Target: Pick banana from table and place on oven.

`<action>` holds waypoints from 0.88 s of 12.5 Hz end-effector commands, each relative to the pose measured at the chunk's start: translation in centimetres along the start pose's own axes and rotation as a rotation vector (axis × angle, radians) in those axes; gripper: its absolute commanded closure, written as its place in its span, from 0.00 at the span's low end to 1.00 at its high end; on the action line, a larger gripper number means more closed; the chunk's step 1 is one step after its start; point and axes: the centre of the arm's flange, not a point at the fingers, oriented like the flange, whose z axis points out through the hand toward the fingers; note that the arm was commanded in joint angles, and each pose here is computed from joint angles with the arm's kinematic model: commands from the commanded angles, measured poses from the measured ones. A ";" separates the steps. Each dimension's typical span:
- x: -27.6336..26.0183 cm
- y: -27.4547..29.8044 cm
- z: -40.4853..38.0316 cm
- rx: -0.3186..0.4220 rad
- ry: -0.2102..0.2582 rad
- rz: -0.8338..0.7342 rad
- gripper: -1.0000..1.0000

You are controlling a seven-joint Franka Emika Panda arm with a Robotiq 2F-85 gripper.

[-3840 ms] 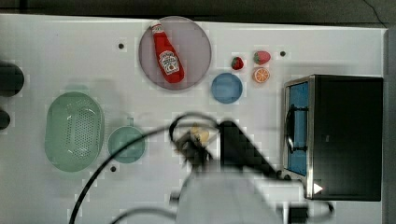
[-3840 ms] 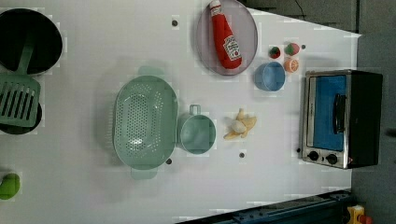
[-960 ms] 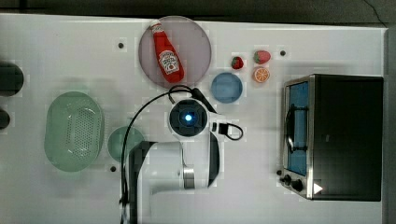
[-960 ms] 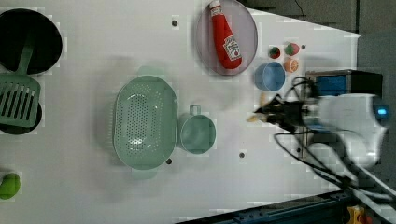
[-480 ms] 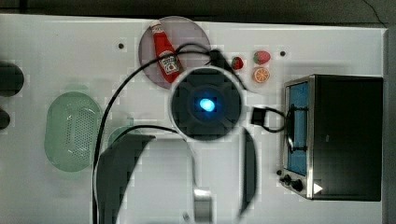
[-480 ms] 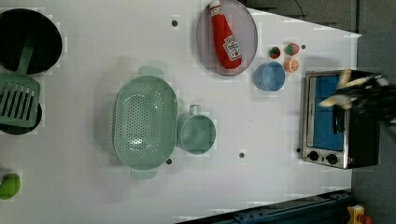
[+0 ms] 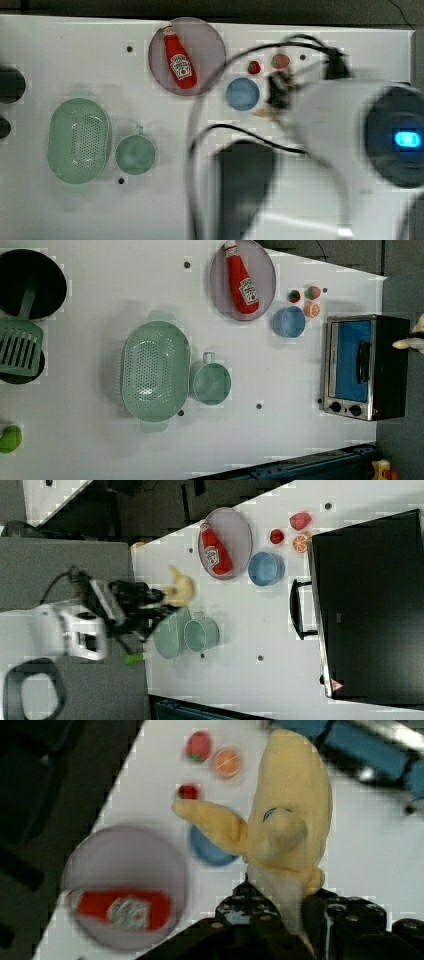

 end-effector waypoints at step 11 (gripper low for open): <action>19.0 14.1 14.7 -0.258 0.029 -0.417 0.54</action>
